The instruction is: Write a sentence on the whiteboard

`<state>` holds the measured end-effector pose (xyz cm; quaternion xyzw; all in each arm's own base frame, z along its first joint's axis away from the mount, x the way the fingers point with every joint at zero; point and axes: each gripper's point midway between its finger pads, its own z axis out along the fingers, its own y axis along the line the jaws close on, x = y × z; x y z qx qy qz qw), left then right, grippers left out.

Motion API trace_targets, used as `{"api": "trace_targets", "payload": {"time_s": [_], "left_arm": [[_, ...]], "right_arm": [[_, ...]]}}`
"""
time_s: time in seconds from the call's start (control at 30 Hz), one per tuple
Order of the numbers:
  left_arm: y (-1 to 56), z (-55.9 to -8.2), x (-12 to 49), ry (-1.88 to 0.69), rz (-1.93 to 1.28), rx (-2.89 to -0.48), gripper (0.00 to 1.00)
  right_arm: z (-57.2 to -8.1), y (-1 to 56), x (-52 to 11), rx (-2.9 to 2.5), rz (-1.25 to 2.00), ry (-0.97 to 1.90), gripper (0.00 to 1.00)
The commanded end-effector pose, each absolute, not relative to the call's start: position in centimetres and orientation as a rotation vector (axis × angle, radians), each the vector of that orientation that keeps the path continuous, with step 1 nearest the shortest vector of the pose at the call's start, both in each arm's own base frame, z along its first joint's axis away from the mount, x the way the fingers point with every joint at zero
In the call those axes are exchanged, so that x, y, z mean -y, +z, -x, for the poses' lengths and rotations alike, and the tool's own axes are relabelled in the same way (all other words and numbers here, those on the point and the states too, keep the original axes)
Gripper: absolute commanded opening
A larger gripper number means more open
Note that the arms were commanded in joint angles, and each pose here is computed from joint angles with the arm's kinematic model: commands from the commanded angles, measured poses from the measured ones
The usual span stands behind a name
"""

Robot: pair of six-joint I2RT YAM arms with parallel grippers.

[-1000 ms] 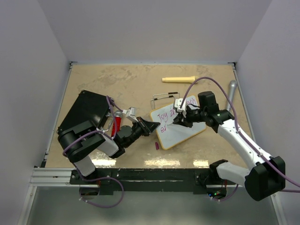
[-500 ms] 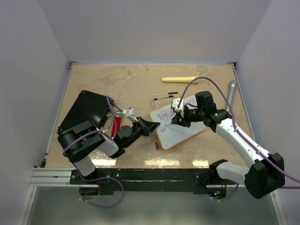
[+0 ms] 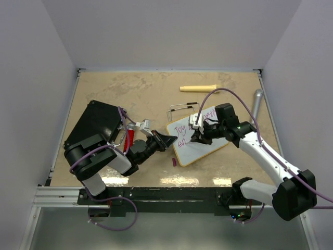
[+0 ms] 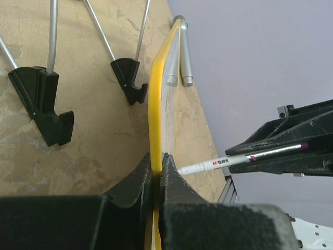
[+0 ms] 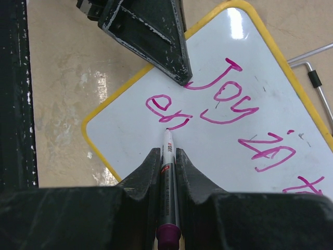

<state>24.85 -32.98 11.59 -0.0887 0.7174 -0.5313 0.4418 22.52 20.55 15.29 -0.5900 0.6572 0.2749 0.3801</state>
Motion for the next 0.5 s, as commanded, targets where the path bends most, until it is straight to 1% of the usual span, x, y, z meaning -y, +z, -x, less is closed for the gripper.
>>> {"api": "trace_targets", "payload": {"time_s": [0.0,0.2,0.47], "left_arm": [[13.3,-25.0,32.8,-1.304,0.158,-1.703,0.0],[13.3,-25.0,32.9,-1.303,0.156,-1.705,0.0],[13.3,-25.1,32.9,-1.298,0.153,-1.705,0.0]], "right_arm": [[-21.6,14.5,-20.4,-1.685,1.568,0.696,0.0],[-23.7,16.4,-20.9,-1.662,1.472,0.631,0.0],[-25.8,17.5,-20.8,-1.685,1.37,0.564,0.0]]}}
